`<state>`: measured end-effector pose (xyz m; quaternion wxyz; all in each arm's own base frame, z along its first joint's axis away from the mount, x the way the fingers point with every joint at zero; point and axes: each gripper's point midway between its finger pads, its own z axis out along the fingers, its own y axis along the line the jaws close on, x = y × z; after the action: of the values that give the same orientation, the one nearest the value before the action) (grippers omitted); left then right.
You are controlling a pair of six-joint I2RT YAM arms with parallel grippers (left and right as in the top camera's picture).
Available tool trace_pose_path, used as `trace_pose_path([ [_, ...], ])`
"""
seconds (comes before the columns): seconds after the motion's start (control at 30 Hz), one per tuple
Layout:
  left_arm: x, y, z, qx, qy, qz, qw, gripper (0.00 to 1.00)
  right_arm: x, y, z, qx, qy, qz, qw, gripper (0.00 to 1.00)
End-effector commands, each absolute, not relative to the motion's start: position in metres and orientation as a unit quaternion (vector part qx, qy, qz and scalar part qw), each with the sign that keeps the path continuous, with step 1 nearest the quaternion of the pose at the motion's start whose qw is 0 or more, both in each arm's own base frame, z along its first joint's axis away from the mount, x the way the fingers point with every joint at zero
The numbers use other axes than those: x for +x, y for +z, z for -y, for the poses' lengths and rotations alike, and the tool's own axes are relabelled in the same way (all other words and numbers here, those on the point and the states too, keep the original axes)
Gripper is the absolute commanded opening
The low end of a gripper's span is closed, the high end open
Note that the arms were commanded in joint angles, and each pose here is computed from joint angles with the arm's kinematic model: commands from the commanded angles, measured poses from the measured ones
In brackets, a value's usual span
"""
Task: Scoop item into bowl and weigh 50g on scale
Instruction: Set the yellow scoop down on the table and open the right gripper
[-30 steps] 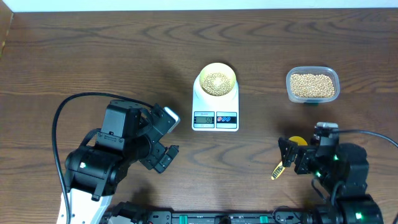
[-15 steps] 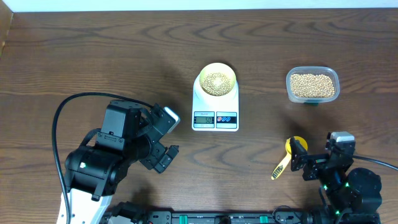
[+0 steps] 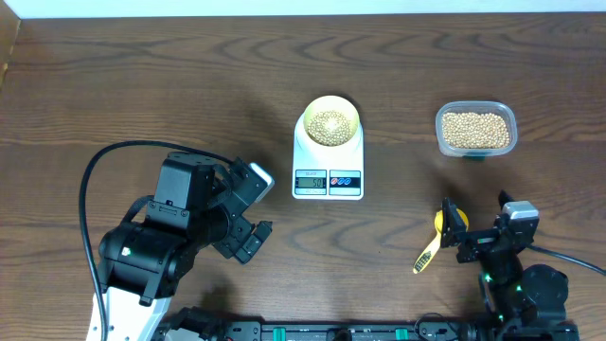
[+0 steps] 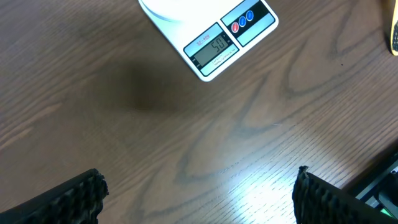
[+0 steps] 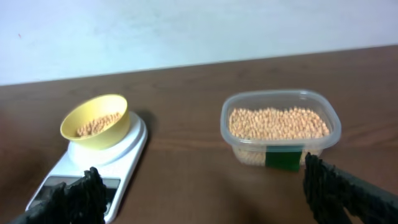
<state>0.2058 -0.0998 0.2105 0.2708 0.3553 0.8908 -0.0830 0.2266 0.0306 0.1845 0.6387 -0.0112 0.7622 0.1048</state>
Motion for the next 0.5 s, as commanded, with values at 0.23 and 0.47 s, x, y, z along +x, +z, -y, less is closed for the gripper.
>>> trace_pose_path([
  [0.23,0.2081,0.2156,0.0981,0.355,-0.078,-0.889,0.278,0.98,0.2339,0.1831,-0.0275,-0.015,0.095,-0.739,0.667,0.99],
  [0.47,0.2081,0.2157,0.0981,0.355,-0.078,-0.889,0.278,0.98,0.2342,0.1823,-0.027,-0.014,0.094,-0.739,0.667,0.99],
])
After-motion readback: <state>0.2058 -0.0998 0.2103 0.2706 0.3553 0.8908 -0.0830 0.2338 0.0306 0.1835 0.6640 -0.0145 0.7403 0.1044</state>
